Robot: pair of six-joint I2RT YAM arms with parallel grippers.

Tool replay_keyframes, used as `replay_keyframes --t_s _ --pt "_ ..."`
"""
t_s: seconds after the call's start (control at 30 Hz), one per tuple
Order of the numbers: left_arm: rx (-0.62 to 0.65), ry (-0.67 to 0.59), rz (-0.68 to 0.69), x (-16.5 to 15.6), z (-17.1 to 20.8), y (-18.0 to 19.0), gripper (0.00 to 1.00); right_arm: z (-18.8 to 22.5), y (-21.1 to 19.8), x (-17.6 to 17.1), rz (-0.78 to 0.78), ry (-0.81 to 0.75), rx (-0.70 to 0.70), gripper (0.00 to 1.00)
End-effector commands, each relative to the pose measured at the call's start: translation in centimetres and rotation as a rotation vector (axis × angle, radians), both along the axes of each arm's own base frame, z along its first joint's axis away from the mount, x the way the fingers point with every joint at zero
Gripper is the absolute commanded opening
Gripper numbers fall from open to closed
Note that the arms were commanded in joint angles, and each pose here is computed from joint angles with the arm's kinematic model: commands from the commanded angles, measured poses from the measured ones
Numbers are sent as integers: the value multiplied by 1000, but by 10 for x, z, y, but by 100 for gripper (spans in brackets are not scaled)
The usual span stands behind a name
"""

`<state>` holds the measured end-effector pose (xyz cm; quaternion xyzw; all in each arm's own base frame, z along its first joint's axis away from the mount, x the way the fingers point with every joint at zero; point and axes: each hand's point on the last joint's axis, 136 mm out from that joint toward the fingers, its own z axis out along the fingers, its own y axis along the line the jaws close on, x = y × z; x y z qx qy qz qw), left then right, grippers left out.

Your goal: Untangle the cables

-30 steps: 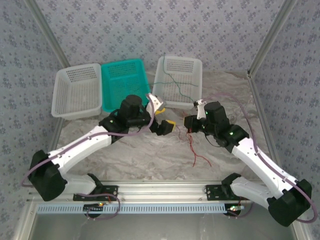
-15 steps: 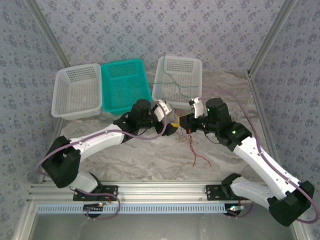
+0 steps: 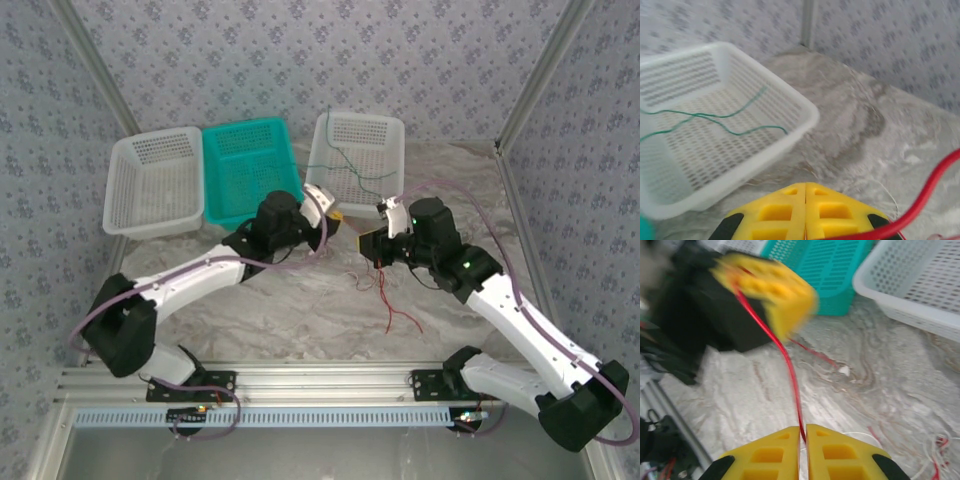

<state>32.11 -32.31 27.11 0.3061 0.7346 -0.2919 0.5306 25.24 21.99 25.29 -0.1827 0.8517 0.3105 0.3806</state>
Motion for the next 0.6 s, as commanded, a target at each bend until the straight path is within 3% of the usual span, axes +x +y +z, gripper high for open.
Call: replay_keyframes --t_s 0.0,0.27,0.57 --pt "-157 -45 119 5 79 32 0 -36 -17 8 -82 38 -131 14" --pt "-129 -82 236 10 124 68 0 -63 -23 18 -142 90 -169 17" --pt "-94 -198 509 66 172 143 0 -62 -23 16 -141 101 -154 25"
